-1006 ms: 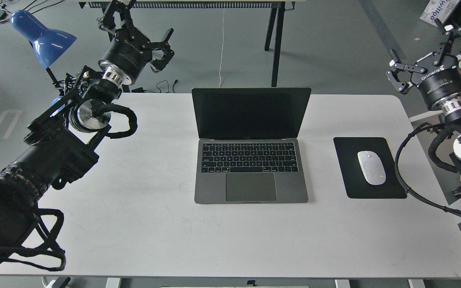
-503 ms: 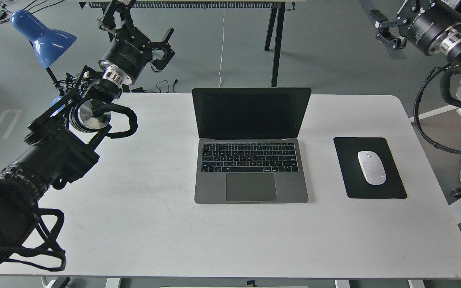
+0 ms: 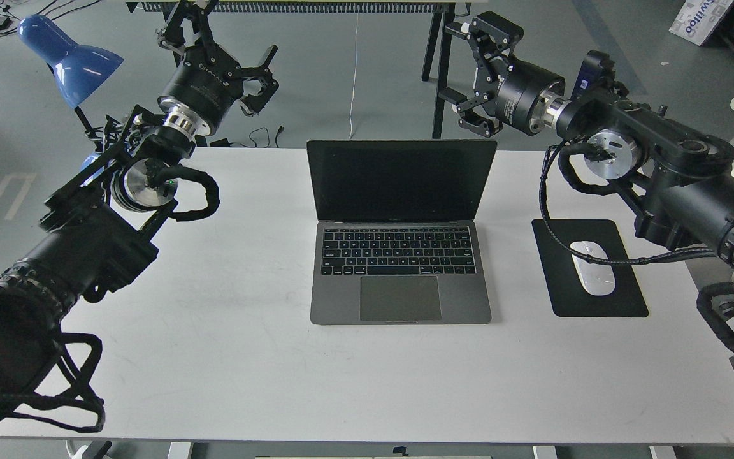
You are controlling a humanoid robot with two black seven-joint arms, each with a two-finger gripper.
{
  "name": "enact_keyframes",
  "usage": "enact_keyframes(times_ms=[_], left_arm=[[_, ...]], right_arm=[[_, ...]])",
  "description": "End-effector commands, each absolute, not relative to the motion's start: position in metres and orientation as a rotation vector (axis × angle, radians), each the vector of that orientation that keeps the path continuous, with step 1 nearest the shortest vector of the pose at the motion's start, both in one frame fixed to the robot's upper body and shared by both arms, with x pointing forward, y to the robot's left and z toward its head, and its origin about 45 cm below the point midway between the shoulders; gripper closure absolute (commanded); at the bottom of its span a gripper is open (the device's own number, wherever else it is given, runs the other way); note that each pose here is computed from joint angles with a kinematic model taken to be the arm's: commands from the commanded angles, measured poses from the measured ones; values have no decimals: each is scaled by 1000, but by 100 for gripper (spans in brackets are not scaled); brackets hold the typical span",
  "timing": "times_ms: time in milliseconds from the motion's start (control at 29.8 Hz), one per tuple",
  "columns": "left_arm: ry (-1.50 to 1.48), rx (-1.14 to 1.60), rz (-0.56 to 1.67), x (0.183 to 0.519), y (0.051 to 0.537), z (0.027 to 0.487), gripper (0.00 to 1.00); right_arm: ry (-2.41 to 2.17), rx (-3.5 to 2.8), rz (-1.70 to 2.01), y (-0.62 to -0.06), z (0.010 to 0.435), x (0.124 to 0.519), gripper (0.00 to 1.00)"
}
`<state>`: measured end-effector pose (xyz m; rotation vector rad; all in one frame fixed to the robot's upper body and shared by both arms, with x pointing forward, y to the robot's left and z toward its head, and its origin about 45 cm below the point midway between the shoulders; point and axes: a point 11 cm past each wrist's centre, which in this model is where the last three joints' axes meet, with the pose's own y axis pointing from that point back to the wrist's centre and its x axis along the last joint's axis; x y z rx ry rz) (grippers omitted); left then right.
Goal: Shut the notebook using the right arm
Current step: 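Swing the right gripper up and over toward the laptop screen's top edge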
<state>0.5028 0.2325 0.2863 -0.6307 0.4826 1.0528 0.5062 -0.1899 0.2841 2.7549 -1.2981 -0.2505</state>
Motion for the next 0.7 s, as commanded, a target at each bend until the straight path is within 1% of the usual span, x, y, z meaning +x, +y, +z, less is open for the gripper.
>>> enact_keyframes(times_ms=[0,469,670], left_arm=[[482,-628,1050,503,232,287,0],[482,-625,1051,502,232,285,0],[482,-625,1052,503,232,285,0]], right_arm=[[-1280,2714,-315,-190,269,502,0],[-1388,2653,-340,-215,268,511,0],[-1337,2608,-389,-213,251,504,0]])
